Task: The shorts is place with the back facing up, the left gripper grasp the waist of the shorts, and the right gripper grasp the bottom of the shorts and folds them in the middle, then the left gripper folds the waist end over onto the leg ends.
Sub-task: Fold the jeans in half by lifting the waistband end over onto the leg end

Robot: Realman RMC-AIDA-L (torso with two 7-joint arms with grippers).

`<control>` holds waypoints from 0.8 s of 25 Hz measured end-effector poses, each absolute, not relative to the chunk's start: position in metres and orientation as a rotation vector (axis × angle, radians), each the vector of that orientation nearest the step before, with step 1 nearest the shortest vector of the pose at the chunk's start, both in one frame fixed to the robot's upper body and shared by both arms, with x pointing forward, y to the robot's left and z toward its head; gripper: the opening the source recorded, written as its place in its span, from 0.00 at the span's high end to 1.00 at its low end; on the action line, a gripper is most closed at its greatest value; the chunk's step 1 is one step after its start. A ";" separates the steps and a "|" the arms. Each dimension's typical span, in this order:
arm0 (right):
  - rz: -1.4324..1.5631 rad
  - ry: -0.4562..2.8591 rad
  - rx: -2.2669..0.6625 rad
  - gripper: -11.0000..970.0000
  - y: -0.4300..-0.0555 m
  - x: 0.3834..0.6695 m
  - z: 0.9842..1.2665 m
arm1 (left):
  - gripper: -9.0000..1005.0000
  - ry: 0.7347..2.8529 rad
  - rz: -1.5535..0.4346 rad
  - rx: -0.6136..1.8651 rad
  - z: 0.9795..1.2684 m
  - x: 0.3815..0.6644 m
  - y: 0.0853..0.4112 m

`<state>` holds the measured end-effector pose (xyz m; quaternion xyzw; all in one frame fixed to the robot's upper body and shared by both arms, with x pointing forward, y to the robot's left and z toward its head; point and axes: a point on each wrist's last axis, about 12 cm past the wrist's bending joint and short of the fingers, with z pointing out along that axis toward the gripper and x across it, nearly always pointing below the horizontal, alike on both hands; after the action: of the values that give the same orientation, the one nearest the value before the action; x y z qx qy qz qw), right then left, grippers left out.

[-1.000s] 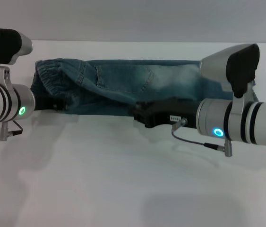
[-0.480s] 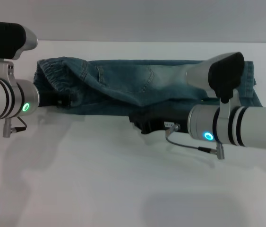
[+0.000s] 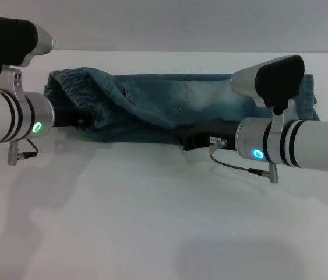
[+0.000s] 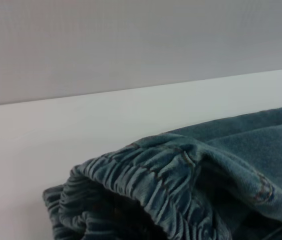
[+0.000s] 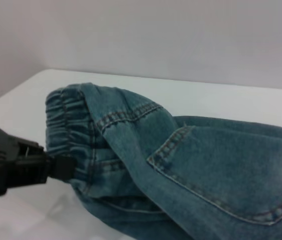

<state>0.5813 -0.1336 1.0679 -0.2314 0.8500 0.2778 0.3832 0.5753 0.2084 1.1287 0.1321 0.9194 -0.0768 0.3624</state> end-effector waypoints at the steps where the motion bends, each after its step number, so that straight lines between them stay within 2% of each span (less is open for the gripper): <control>1: 0.723 2.171 -0.582 0.93 -0.133 0.581 1.068 | 0.90 2.368 -0.198 0.342 1.129 0.575 0.208; 8: 0.799 2.185 -0.594 0.93 -0.126 0.570 1.063 | 0.90 2.363 -0.198 0.354 1.131 0.577 0.206; 20: 0.686 2.201 -0.559 0.93 -0.136 0.584 1.054 | 0.90 2.331 -0.224 0.404 1.144 0.568 0.194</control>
<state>0.5837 -0.1357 1.0542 -0.2185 0.8601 0.2680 0.3751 0.5681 0.1940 1.1437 0.1576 0.9099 -0.0874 0.3736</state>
